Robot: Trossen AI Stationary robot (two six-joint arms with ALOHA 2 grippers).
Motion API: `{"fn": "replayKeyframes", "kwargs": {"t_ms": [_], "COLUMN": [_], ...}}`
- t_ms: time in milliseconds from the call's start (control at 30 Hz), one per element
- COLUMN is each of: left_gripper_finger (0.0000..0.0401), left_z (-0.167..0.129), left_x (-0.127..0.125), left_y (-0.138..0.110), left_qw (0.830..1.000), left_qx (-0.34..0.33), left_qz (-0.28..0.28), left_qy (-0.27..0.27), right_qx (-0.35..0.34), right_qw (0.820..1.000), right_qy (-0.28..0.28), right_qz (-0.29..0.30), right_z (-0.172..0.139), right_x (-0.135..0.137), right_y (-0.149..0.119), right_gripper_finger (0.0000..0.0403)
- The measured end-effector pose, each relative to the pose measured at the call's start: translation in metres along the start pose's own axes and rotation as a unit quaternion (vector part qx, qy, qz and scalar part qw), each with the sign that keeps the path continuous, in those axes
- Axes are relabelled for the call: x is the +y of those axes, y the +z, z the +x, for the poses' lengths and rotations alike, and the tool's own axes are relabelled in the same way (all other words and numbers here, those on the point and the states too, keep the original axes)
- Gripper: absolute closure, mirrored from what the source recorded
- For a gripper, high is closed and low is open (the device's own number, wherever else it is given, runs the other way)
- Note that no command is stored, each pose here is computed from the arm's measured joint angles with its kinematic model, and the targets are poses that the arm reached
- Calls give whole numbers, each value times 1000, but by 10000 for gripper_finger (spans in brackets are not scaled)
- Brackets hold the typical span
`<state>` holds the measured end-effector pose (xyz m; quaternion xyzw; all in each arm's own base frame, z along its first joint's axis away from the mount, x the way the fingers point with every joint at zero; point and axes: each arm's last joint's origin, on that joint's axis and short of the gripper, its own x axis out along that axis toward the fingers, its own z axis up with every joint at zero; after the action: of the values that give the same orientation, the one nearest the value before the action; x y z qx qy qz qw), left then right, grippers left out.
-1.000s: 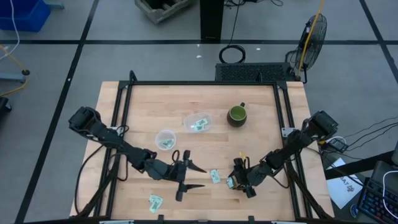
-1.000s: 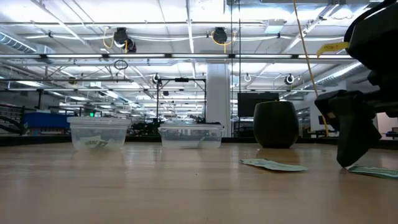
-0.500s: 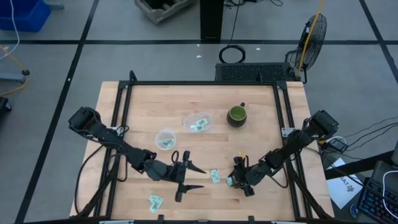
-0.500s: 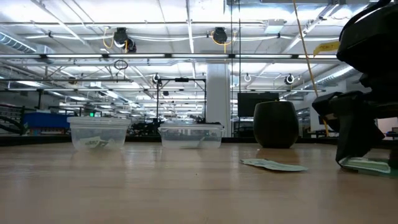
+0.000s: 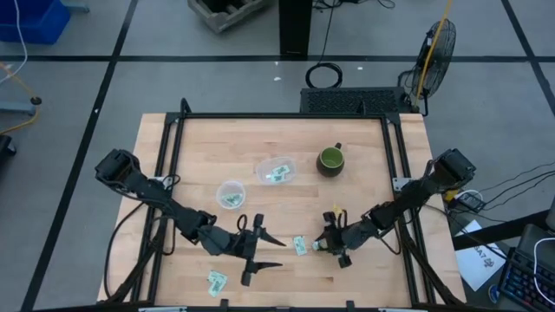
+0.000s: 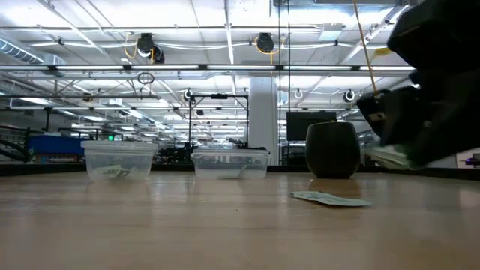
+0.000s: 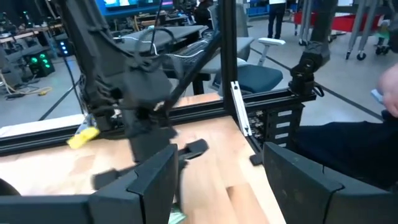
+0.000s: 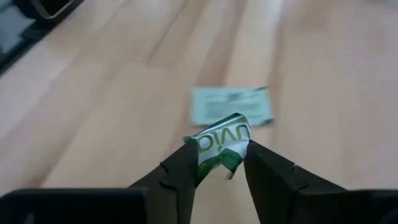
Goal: Pick and place Stevia / Truvia into bins
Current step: Put the truvia packet into the oval container
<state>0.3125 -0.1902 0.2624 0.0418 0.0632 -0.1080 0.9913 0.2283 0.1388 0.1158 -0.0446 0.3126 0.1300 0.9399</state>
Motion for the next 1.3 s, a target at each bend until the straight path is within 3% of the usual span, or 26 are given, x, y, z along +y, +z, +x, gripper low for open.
{"fn": "replayKeyframes", "kwargs": {"t_ms": [267, 567, 900, 1300], "left_gripper_finger": [160, 160, 160, 160], "left_z": [0, -1, -4, -6], "left_x": [-1, -2, -10, -15], "left_y": [0, -1, 1, 1], "left_qw": [1000, 1000, 1000, 999], "left_qx": [2, 3, -5, -6], "left_qz": [4, 4, 15, 30], "left_qy": [-2, -2, -11, -18], "right_qx": [-93, -88, -100, -18], "right_qw": [991, 979, 974, 974], "right_qy": [-89, -183, -200, -212], "right_qz": [-30, -1, 42, 78], "right_z": [-9, -1, -6, 33], "right_x": [-35, -99, -169, -221], "right_y": [32, 58, 74, 64], "right_gripper_finger": [294, 293, 296, 297]}}
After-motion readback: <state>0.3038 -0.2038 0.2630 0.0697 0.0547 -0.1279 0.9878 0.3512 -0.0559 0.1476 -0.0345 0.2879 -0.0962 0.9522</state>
